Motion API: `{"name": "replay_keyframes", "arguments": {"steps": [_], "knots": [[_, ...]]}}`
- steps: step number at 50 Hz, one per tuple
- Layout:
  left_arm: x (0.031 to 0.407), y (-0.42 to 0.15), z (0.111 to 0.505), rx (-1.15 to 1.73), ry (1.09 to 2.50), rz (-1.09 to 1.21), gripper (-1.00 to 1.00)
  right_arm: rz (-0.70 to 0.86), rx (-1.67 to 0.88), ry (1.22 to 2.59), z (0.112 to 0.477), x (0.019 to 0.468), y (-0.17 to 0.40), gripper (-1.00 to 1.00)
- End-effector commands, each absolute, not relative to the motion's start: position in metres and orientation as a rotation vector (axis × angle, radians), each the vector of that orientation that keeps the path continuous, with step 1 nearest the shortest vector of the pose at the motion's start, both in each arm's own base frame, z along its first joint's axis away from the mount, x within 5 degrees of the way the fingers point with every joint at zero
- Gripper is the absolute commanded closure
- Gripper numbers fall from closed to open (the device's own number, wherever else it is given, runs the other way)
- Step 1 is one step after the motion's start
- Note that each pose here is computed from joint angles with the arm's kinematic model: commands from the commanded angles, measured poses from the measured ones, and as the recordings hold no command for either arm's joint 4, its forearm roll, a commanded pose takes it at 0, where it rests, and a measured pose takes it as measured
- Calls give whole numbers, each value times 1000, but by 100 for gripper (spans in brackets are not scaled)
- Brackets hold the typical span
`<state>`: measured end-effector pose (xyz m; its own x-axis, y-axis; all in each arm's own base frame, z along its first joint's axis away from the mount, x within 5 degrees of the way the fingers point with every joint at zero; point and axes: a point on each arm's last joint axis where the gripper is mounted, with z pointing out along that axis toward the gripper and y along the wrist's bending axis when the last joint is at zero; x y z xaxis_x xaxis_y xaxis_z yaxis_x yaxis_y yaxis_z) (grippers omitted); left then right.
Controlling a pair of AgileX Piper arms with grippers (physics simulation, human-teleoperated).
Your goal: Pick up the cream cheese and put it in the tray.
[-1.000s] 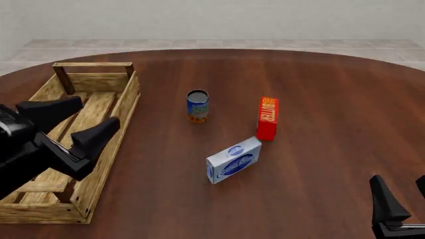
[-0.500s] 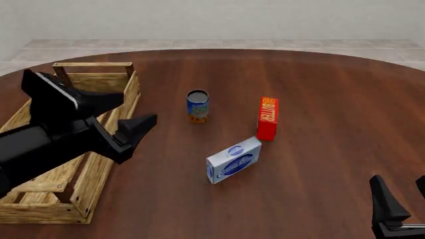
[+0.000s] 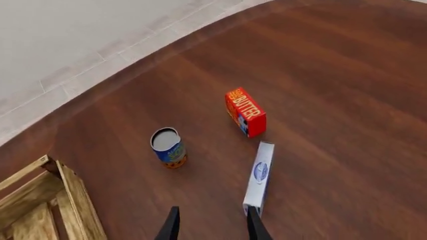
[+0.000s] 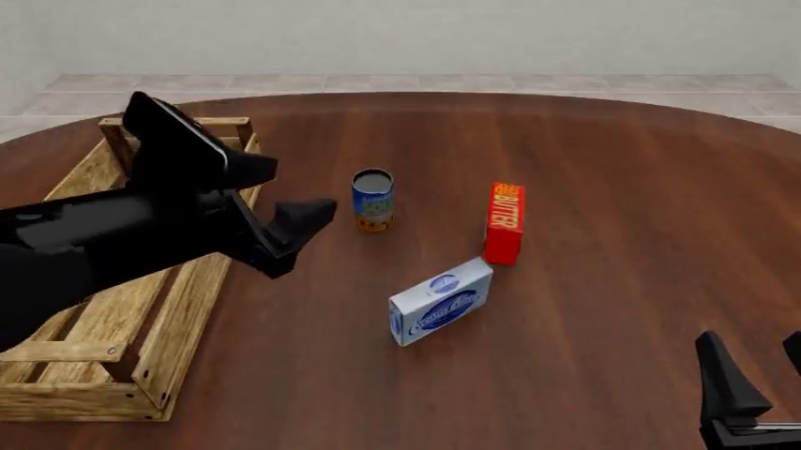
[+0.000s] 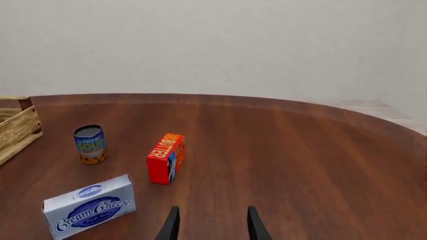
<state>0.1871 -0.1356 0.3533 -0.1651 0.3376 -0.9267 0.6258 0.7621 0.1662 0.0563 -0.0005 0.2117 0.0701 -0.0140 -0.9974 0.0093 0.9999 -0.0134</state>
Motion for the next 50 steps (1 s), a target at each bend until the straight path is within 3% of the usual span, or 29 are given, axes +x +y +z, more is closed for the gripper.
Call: {"name": "replay_keyframes", "arguments": {"steps": [1,20,50], "knots": [[198,-151,347,825,1811,-290,-100,-24,-5,1506,211,56,-1,-100],[206,-175,357,901,1850,-313,-100,-38,-17,1508,211,56,-1,-100],[220,-206,322,1064,1896,-277,-100,-35,-11,1510,211,56,-1,-100]]}}
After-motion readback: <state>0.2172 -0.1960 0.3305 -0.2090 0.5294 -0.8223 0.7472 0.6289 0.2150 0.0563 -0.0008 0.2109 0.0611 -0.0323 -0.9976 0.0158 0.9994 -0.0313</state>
